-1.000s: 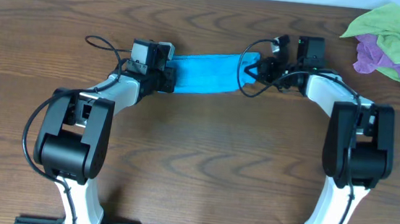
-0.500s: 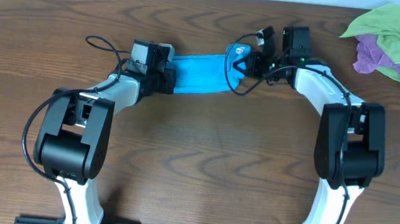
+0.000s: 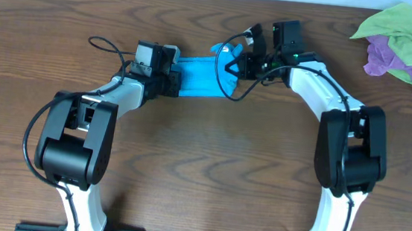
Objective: Fold the cloth
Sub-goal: 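Fold the right end leftward over the towel toward the left gripper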
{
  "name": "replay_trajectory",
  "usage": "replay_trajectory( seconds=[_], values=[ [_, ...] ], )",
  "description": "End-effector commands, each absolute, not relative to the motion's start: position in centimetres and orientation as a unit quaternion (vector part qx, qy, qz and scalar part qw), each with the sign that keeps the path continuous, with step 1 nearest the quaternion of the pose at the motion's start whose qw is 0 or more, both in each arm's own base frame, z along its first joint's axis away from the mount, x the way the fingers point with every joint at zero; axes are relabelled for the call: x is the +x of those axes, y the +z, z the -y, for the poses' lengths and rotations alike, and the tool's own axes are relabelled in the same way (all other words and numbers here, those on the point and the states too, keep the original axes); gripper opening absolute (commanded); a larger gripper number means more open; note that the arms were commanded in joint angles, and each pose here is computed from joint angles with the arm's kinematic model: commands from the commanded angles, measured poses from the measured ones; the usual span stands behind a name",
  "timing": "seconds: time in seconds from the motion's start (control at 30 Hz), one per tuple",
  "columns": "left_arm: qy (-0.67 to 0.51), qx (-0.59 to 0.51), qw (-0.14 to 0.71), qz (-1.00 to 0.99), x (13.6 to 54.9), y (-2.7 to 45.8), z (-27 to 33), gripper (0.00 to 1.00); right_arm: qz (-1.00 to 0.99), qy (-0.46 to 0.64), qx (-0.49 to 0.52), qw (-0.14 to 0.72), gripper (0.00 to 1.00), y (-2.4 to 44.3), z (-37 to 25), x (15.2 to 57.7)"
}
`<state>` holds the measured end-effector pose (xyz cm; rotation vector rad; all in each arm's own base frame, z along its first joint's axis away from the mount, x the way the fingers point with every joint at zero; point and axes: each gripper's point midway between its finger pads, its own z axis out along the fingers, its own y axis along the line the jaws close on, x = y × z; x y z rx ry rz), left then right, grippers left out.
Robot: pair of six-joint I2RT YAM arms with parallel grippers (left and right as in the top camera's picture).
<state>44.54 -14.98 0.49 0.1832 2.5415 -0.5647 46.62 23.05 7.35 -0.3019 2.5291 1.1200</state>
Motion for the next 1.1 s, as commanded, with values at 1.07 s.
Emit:
replay_trajectory(
  seconds=[1.07],
  values=[
    [-0.205, 0.073, 0.343, -0.914, 48.0, 7.7, 14.5, 0.06, -0.88, 0.395, -0.18, 0.194, 0.01, 9.6, -28.4, 44.7]
  ],
)
